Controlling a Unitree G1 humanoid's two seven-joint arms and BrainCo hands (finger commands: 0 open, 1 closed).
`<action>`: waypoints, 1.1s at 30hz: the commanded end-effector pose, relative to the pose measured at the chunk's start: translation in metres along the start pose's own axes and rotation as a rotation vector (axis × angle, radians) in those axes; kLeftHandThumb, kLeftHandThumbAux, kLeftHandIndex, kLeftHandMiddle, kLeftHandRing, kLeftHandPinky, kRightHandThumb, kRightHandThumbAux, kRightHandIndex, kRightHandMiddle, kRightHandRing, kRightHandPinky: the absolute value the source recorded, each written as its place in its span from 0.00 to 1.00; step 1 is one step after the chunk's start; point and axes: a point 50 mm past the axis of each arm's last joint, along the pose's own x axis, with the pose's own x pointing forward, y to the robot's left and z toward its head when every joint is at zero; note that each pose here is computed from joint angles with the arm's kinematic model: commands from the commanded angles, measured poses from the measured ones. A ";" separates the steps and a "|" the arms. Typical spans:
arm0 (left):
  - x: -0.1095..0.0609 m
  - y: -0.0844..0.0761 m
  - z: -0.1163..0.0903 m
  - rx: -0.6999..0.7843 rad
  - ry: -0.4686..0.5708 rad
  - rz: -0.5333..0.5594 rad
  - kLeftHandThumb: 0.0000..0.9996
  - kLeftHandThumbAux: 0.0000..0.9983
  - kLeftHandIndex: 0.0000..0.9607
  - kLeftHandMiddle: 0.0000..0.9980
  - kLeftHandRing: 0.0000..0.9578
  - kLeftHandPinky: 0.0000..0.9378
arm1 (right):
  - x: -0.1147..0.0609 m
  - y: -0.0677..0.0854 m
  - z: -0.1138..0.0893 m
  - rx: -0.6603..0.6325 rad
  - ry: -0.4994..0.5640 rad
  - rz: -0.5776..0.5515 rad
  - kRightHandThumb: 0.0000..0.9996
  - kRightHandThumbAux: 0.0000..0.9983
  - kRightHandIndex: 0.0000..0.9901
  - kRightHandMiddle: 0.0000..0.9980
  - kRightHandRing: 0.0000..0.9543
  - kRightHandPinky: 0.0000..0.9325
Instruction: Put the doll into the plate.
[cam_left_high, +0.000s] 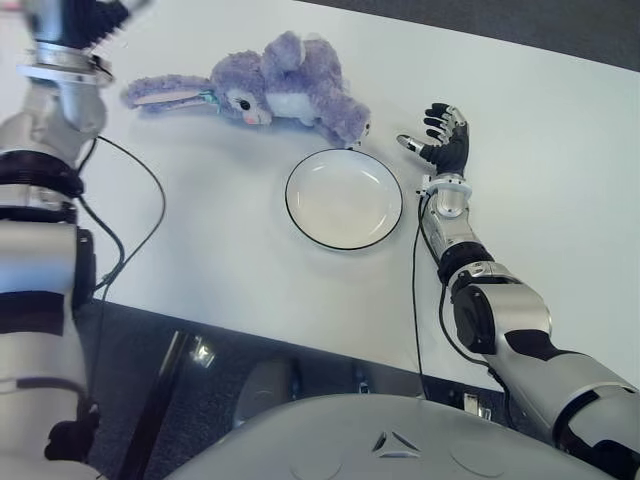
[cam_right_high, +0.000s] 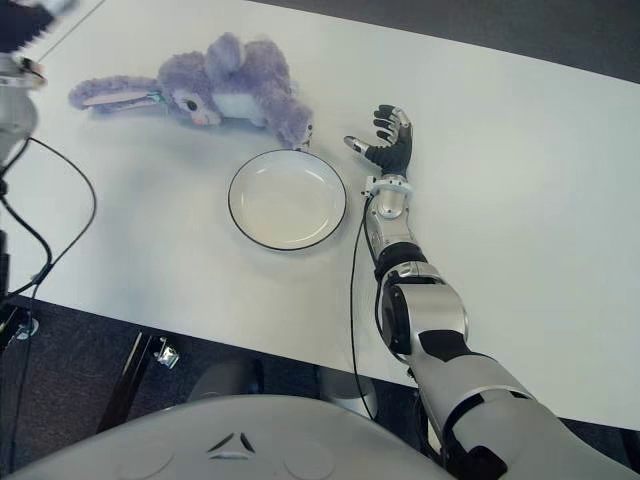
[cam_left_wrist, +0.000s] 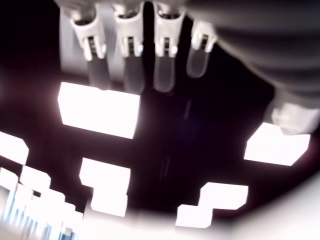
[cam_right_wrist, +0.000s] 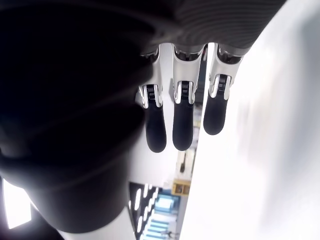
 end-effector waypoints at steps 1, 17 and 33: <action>-0.018 -0.060 0.014 0.054 0.020 -0.460 0.16 0.37 0.13 0.00 0.00 0.01 | -0.129 -0.012 -0.123 -0.128 0.565 0.054 0.02 1.00 0.27 0.31 0.30 0.30; -0.034 -0.099 0.033 -0.077 0.105 -0.814 0.34 0.52 0.20 0.00 0.00 0.00 | -0.130 -0.015 -0.124 -0.155 0.555 0.054 0.01 1.00 0.26 0.30 0.30 0.31; -0.035 -0.109 0.039 -0.076 0.144 -0.926 0.33 0.54 0.19 0.00 0.00 0.00 | -0.132 -0.017 -0.124 -0.140 0.561 0.046 0.03 1.00 0.25 0.29 0.28 0.30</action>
